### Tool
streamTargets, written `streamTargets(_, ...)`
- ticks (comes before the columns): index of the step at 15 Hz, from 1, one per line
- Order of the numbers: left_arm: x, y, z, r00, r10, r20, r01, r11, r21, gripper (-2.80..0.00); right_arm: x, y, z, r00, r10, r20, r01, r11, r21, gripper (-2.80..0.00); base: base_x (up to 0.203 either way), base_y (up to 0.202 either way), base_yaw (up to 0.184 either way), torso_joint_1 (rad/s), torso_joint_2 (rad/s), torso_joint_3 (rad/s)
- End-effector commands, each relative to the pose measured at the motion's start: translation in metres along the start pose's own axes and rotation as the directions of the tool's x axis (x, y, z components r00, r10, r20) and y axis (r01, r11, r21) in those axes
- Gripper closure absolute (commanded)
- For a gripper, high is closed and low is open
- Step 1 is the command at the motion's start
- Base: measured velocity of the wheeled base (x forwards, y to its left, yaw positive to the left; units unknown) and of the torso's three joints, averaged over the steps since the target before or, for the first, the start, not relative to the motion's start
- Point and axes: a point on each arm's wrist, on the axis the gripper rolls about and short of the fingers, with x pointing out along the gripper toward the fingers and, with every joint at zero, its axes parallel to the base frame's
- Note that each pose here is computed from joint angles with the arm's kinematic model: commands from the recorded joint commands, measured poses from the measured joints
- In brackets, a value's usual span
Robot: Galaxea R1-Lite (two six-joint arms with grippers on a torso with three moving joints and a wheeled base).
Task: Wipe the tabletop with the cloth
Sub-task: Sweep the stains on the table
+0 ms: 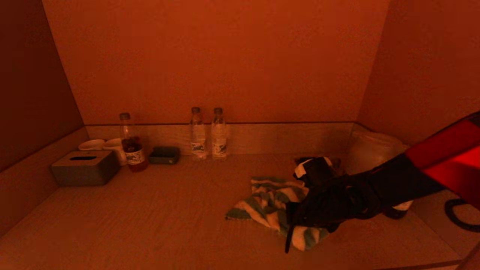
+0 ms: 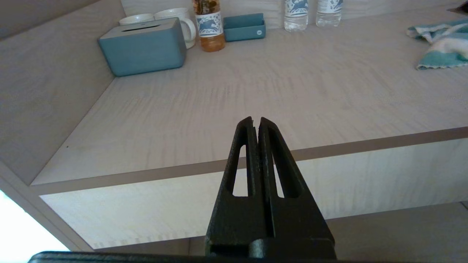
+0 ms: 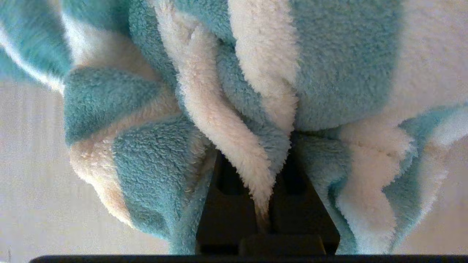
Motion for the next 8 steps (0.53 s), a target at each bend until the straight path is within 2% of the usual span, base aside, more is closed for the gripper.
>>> streamTargets(1, 0.0, 0.0, 0.0, 1.0, -0.001, 0.0, 0.001, 1.0, 0.001, 0.0, -0.015, 0.002, -0.003, 0.999, 0.021, 0.046, -0.02, 1.0, -0.007, 0.0, 0.0, 0.0, 0.0, 0.0, 0.0, 0.0)
streamTargets(4, 0.0, 0.0, 0.0, 1.0, -0.001, 0.0, 0.001, 1.0, 0.001, 0.0, -0.01, 0.002, 0.007, 0.998, 0.018, 0.067, -0.018, 1.0, 0.0, 0.0, 0.0, 0.0, 0.0, 0.0, 0.0, 0.0)
streamTargets(8, 0.0, 0.0, 0.0, 1.0, -0.001, 0.0, 0.001, 1.0, 0.001, 0.0, -0.001, -0.013, 0.026, 0.995, -0.013, 0.096, 0.008, 0.999, 0.054, 0.0, 0.0, 0.0, 0.0, 0.0, 0.0, 0.0)
